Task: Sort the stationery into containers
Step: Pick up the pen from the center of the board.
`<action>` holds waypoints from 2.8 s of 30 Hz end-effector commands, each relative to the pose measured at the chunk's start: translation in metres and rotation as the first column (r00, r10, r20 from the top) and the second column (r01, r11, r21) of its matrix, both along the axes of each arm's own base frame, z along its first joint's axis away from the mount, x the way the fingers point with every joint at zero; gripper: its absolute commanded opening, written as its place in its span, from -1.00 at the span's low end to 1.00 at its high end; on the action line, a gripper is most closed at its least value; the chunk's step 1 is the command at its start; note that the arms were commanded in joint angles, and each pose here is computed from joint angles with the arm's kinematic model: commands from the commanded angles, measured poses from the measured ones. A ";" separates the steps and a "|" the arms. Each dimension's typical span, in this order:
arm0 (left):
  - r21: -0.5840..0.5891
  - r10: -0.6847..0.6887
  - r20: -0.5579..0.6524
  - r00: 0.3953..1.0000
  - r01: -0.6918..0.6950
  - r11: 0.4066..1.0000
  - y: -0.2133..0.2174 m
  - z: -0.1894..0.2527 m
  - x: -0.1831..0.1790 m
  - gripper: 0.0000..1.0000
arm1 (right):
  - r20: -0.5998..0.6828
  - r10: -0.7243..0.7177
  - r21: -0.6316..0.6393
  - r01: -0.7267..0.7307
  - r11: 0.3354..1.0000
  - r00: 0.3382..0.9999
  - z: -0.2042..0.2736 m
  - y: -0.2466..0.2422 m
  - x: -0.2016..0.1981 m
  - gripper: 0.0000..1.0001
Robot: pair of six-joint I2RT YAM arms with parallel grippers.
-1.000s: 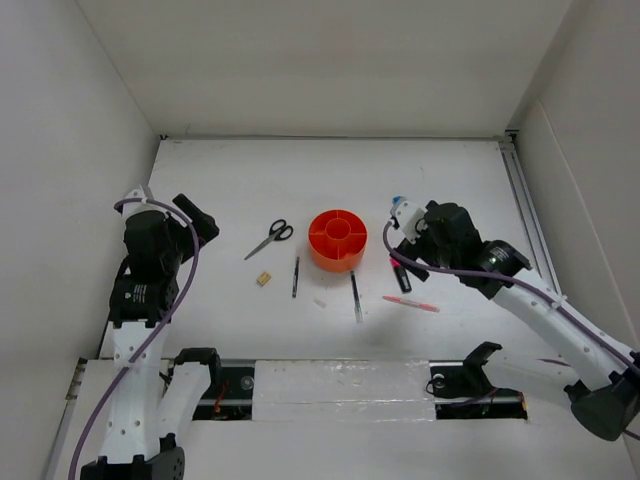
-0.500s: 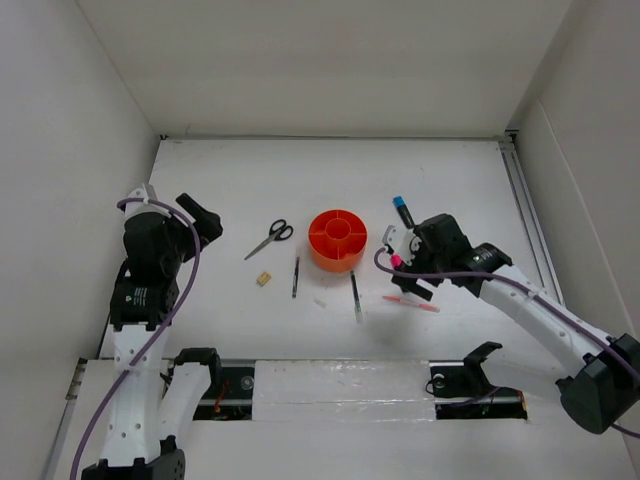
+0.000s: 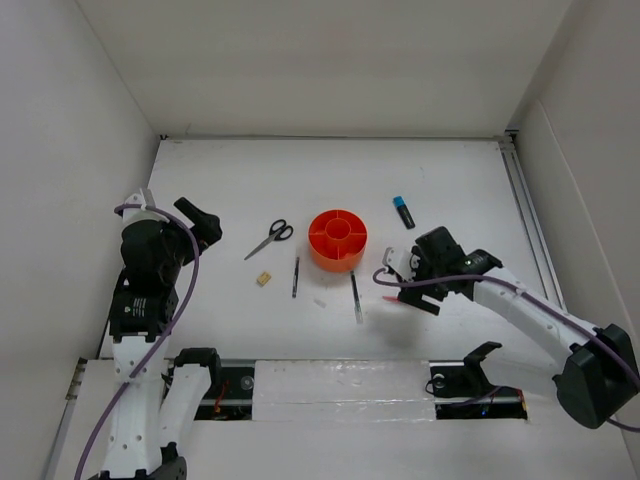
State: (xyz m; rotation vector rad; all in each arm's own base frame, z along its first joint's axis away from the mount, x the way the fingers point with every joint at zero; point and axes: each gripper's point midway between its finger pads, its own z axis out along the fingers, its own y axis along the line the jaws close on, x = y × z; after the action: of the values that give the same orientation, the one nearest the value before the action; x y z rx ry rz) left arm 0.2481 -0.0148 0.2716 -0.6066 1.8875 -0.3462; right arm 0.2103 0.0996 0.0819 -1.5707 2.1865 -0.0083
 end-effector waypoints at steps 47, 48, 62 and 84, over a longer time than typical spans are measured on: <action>0.032 0.054 0.054 0.997 -0.055 0.998 0.012 0.013 0.000 1.00 | -0.165 0.200 -0.003 -0.203 0.979 0.966 -0.056 0.047 -0.012 -0.64; 0.032 0.054 0.054 0.997 -0.055 0.998 0.012 0.013 -0.001 1.00 | -0.171 0.208 -0.009 -0.213 0.977 0.963 -0.058 0.045 -0.014 -0.67; 0.032 0.054 0.054 0.997 -0.055 0.998 0.012 0.013 -0.001 1.00 | -0.070 0.228 -0.010 -0.229 0.973 0.971 -0.036 0.039 -0.010 -1.00; -0.009 -0.377 0.150 0.914 0.383 0.924 -0.061 0.058 0.008 1.00 | 0.080 -0.143 0.751 0.035 0.660 0.987 0.271 0.125 -0.017 -1.00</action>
State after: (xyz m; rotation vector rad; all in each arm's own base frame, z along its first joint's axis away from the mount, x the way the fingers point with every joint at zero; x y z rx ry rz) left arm 0.2577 -0.0487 0.2859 -0.4213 1.9473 -0.5124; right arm 0.2113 0.2052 0.3287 -1.0323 1.7590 0.4542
